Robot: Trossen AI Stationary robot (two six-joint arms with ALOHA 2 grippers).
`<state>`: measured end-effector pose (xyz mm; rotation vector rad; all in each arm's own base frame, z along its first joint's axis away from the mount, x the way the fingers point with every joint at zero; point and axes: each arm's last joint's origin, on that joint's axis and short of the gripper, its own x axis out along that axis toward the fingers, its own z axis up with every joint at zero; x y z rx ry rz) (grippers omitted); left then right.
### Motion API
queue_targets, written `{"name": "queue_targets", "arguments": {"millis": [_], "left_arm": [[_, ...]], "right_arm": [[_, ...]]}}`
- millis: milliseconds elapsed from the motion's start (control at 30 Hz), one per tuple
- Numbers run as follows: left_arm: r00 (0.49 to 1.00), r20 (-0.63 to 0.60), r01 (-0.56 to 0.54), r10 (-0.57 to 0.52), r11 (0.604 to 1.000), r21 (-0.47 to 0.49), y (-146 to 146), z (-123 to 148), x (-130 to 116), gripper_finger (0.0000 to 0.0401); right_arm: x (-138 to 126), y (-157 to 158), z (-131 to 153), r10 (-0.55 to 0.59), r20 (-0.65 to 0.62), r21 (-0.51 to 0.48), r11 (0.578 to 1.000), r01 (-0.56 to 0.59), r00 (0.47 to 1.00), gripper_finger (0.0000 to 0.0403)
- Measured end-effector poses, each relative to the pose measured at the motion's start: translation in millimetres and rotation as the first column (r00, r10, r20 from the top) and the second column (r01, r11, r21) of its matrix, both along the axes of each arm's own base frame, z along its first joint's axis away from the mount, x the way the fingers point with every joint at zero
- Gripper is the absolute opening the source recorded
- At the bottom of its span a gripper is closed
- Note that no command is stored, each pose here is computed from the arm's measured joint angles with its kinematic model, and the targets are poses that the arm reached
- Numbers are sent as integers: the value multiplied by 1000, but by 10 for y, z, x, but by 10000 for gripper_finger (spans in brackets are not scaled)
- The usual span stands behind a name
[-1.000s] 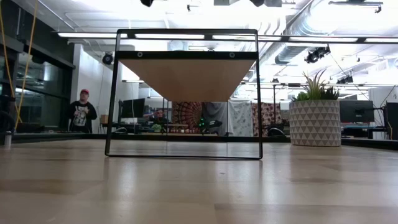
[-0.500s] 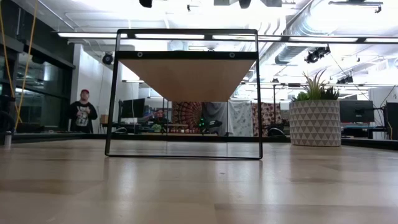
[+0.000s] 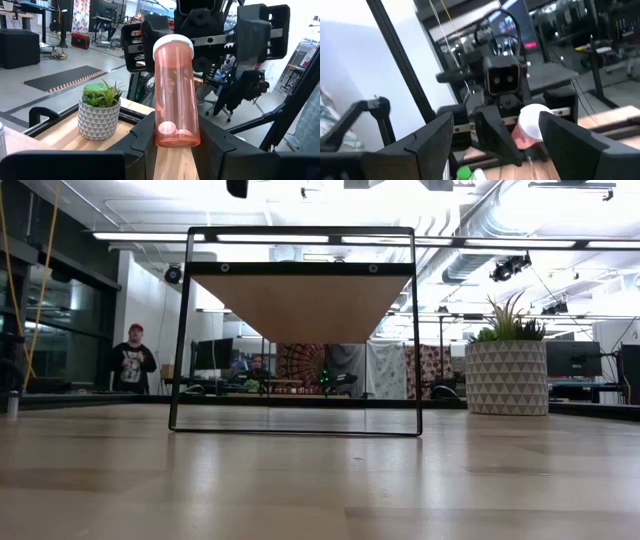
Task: Pick and place medicine bottles onto shelf by color
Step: Put the pink medicine bottle on the shelf
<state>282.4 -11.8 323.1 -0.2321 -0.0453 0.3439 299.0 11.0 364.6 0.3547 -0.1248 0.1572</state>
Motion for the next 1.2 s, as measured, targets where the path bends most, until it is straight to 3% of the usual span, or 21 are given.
{"name": "queue_targets", "arguments": {"millis": [467, 1200], "left_arm": [[994, 106, -18, 16, 1000, 23, 23, 108, 3, 90], [989, 143, -40, 27, 995, 86, 28, 175, -17, 90]], "right_arm": [[146, -101, -117, -151, 0, 18, 988, 151, 989, 284], [120, -252, -73, -183, 26, 57, 982, 181, 983, 284]]}}
